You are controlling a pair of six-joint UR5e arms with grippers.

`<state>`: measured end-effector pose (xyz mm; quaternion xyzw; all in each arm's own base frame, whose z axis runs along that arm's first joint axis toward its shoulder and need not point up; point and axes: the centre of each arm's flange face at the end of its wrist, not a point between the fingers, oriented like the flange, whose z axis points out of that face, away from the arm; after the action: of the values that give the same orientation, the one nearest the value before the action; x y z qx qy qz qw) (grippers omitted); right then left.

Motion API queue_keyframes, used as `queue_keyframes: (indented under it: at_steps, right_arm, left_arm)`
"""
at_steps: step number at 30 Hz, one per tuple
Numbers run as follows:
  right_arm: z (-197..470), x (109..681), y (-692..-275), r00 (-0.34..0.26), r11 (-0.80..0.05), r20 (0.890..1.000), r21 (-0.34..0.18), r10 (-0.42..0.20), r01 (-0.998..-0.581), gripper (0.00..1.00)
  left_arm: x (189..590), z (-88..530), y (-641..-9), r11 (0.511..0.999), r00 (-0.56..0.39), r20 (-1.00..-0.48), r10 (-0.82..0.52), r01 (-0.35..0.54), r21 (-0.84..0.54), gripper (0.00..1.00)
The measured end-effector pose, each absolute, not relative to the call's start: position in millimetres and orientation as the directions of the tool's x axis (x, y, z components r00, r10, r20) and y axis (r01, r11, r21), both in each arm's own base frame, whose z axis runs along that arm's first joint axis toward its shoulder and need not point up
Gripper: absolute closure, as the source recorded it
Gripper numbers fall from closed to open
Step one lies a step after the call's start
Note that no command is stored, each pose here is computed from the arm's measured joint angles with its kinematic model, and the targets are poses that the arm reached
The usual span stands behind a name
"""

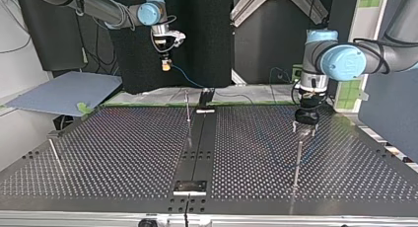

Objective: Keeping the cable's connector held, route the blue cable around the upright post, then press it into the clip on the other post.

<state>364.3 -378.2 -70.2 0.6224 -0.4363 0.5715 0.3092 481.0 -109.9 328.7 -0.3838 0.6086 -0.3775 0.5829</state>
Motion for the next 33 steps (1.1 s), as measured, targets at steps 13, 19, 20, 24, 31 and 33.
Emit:
queue_keyframes:
  at_steps: [13, 19, 20, 24, 31, 33]
  right_arm:
    - [-70, 365, -378, -0.035, -0.429, 0.982, -0.114, -0.188, -0.896, 1.00]
    - [-70, 365, -378, -0.036, -0.430, 0.982, -0.114, -0.187, -0.895, 1.00]
    - [-70, 365, -378, -0.036, -0.430, 0.982, -0.114, -0.186, -0.895, 1.00]
    - [-69, 365, -379, -0.039, -0.434, 0.983, -0.116, -0.182, -0.894, 1.00]
    - [-68, 366, -381, -0.048, -0.435, 0.983, -0.121, -0.175, -0.892, 1.00]
    - [-69, 365, -381, -0.049, -0.434, 0.983, -0.122, -0.176, -0.892, 1.00]
  left_arm:
    - [460, 326, -105, 0.462, -0.034, -0.461, -0.887, -0.097, -0.882, 0.00]
    - [445, 330, -108, 0.481, -0.043, -0.479, -0.877, -0.081, -0.873, 0.00]
    - [443, 332, -109, 0.484, -0.044, -0.482, -0.875, -0.076, -0.872, 0.00]
    - [432, 341, -114, 0.506, -0.059, -0.503, -0.862, -0.055, -0.861, 0.00]
    - [411, 356, -120, 0.553, -0.073, -0.549, -0.833, -0.051, -0.832, 0.00]
    - [406, 361, -121, 0.565, -0.075, -0.561, -0.825, -0.051, -0.824, 0.00]
